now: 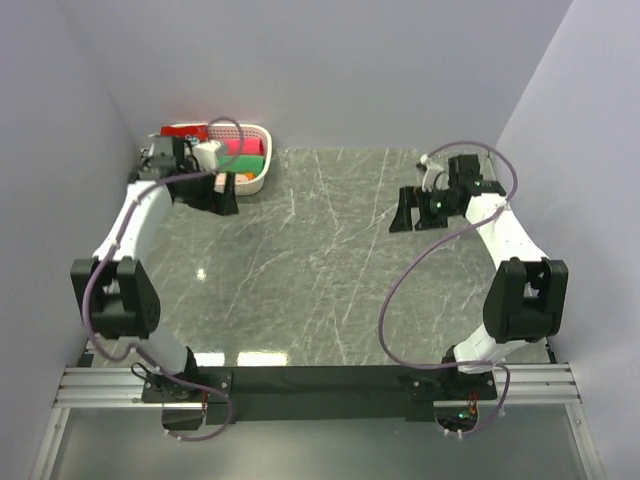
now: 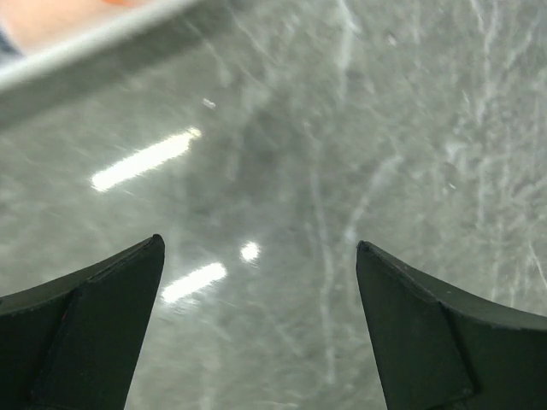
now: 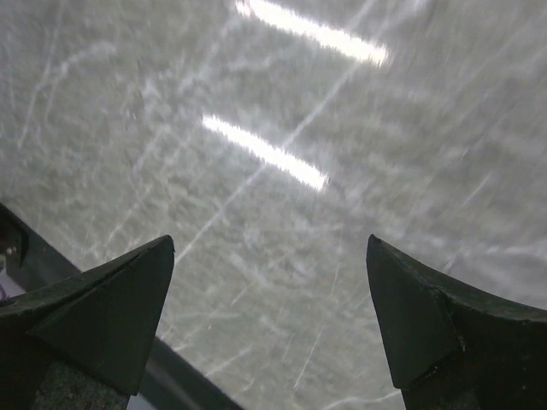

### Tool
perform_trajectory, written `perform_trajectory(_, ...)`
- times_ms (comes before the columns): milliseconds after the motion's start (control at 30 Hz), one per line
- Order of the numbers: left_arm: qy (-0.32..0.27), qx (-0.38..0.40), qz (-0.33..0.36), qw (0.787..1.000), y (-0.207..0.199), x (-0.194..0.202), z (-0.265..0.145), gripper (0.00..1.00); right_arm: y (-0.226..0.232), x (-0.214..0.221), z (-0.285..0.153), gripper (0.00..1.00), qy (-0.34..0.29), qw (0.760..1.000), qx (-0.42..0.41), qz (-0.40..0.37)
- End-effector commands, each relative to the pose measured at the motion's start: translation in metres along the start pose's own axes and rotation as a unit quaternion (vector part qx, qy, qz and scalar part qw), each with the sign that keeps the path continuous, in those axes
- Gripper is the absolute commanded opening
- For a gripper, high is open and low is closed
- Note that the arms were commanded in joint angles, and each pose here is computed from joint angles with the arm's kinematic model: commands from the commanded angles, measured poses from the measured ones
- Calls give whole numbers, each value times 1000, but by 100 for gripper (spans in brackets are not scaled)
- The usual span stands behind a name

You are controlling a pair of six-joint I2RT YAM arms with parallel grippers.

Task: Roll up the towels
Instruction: Place the rolled towel into the container

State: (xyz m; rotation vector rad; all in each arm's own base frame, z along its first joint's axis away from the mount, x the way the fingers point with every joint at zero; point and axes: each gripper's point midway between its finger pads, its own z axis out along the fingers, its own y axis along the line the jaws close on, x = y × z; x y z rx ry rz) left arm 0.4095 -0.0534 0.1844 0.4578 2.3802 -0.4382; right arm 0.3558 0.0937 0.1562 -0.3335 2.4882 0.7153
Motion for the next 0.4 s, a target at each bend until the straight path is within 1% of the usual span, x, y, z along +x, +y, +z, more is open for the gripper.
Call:
perform_trajectory(0,-42,-38,-14,998,-33,-3,2,99,6,18,-5,100,-9,1000,5,11)
perform_trajectory(33,-31,-42,-15,999,-37,7,7,99,6,33,-1,100,0,1000,2,16)
perform_trajectory(67,-23,-53,-17,998,-38,15,11,100,9,37,-5,100,-6,1000,1,12)
perform_trajectory(100,-8,-47,-20,999,-46,31,17,99,10,43,-5,100,-5,1000,0,11)
perform_trajectory(133,-6,-46,-22,999,-48,37,19,99,8,55,-3,100,3,1000,2,11)
perform_trajectory(167,-5,-40,-23,999,-52,42,20,100,12,57,-5,100,-2,1000,4,3)
perform_trajectory(233,-12,-34,-33,999,-56,47,21,100,14,70,-4,100,5,1000,2,-4)
perform_trajectory(300,-8,-17,-34,999,-62,48,20,99,18,75,-6,100,5,1000,4,-16)
perform_trajectory(333,-5,-11,-54,998,-65,49,20,99,19,77,-7,100,5,1000,4,-16)
perform_trajectory(367,-6,-5,-53,999,-68,45,18,100,19,77,-9,100,2,1000,5,-20)
